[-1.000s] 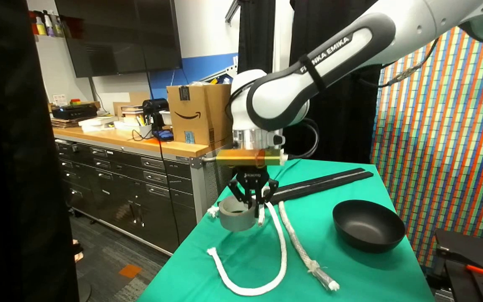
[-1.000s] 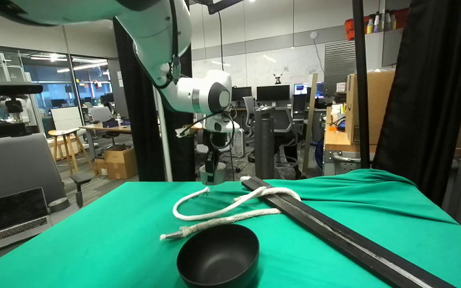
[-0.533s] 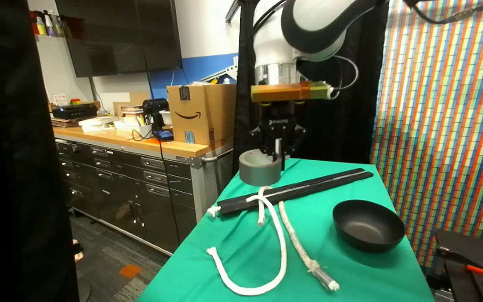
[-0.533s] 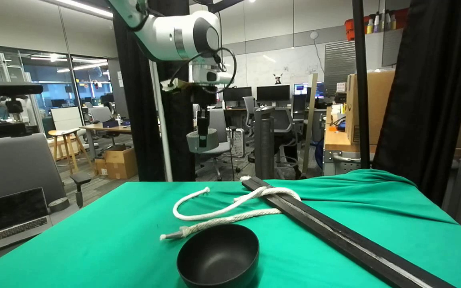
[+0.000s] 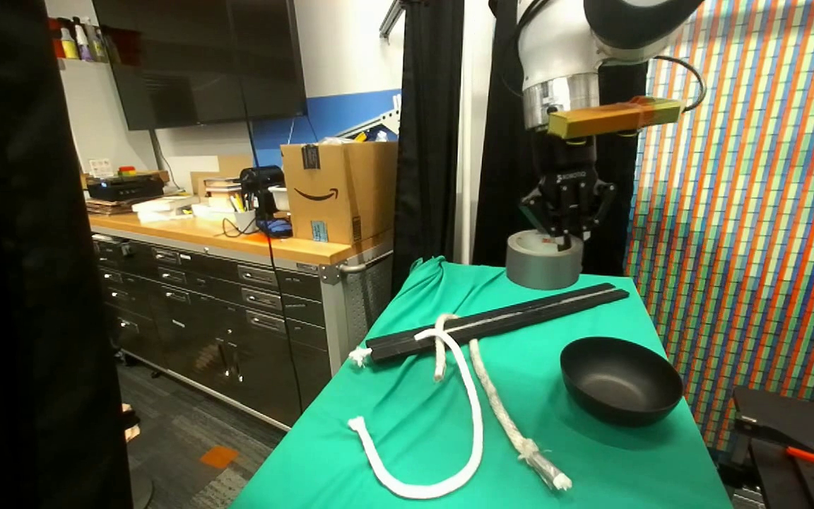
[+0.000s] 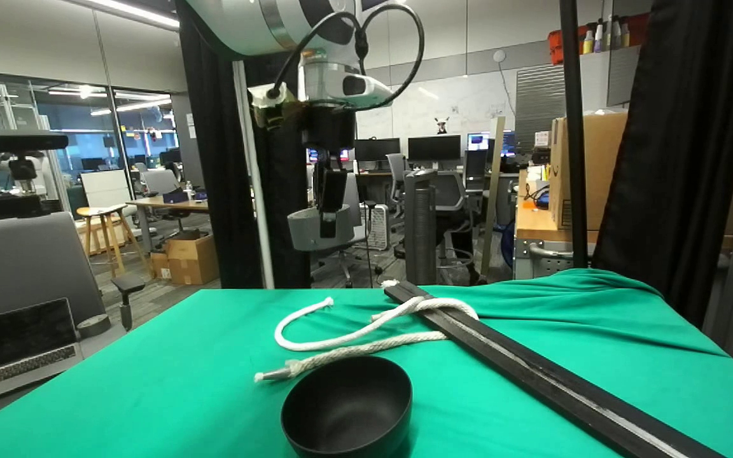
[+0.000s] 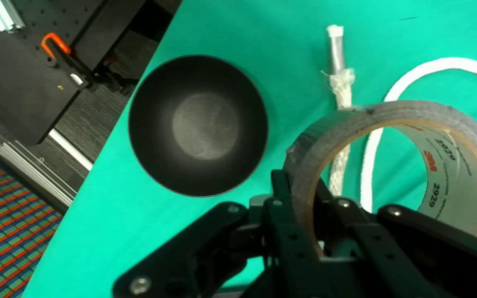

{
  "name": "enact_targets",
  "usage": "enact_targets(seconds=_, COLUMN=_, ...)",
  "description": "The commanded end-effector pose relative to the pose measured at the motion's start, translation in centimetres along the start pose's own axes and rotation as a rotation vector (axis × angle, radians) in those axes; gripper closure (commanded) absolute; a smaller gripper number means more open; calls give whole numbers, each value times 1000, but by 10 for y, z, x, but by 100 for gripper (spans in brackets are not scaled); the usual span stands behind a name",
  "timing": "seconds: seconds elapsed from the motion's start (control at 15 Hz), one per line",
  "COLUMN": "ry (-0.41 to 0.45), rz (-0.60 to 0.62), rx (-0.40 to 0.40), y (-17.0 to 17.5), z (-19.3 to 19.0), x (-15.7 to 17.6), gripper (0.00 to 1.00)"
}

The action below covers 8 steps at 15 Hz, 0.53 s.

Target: Put the masking tape in the bowl

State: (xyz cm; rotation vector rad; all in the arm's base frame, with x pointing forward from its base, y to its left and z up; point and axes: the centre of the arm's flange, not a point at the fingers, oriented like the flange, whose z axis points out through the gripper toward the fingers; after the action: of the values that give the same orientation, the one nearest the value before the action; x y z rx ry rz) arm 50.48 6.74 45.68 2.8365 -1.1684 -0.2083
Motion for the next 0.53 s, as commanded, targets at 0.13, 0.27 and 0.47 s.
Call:
enact_targets(seconds=0.13, ry=16, rz=-78, rx=-62, y=55, z=37, x=2, gripper=90)
enact_targets(seconds=0.27, ry=-2, rz=-89, rx=-82, y=61, z=53, x=4, gripper=90)
enact_targets(seconds=0.47, ry=-18, rz=-92, rx=-80, y=67, z=75, x=5, gripper=90)
